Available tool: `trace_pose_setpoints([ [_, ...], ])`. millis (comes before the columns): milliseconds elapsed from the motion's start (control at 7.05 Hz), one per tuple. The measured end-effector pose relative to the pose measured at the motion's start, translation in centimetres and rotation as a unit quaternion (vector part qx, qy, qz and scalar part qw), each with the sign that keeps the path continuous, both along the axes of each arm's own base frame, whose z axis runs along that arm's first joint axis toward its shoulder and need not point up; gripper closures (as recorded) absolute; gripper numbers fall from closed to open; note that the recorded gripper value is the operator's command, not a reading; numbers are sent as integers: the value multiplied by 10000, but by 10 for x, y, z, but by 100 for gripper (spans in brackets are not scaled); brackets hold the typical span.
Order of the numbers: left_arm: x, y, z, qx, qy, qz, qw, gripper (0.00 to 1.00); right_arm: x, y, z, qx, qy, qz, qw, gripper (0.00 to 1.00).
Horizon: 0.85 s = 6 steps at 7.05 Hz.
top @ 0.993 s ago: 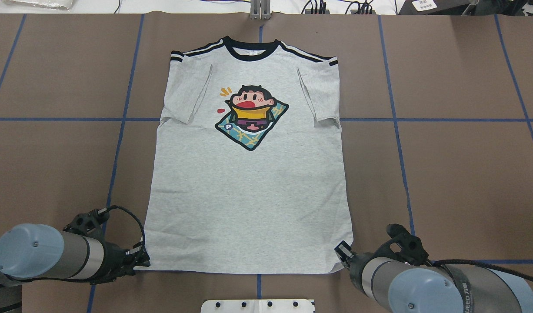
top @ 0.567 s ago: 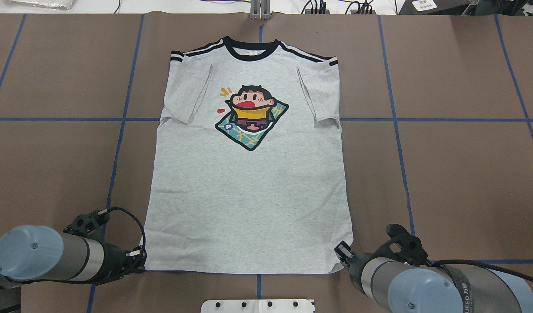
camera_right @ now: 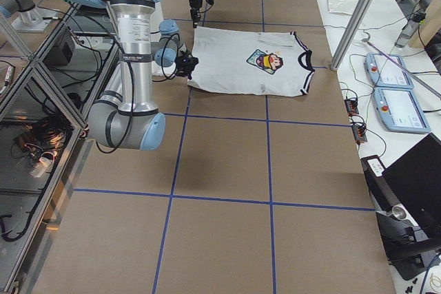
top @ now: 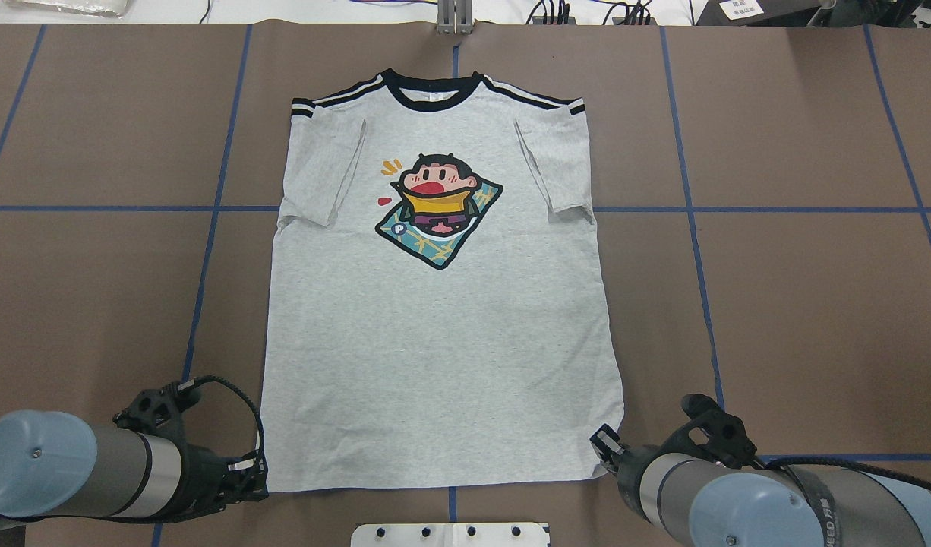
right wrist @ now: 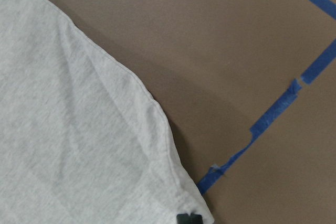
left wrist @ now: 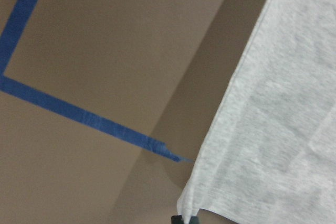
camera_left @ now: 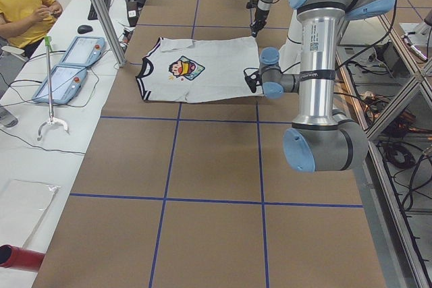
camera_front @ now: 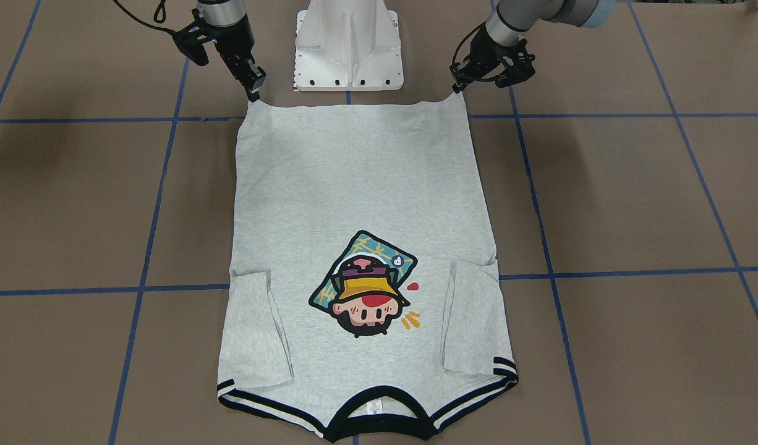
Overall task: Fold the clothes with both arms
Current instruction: 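Pinch both hem corners nearest the robot with both grippers, then lift the hem with both grippers and fold it toward the collar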
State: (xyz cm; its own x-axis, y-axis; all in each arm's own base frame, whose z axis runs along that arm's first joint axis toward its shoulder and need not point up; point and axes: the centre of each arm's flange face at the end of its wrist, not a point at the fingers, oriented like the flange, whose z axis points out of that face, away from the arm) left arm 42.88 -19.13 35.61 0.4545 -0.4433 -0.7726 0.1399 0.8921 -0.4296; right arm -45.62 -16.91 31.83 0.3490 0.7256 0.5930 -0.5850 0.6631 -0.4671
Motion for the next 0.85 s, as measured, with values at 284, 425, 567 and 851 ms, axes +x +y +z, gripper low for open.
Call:
trace_pose_setpoints([
  [284, -5, 6, -15, -5, -5, 54, 10000, 100, 14, 21, 10, -4, 104, -222, 9997, 100],
  [425, -6, 7, -17, -8, -16, 64, 10000, 100, 18, 33, 11, -13, 106, -340, 9994, 100],
  [567, -6, 7, -17, -10, -26, 66, 10000, 100, 20, 45, 12, -18, 116, -456, 9989, 100],
  [851, -5, 7, -18, -9, -19, 79, 10000, 100, 26, 54, 19, -16, 206, -539, 9983, 100],
])
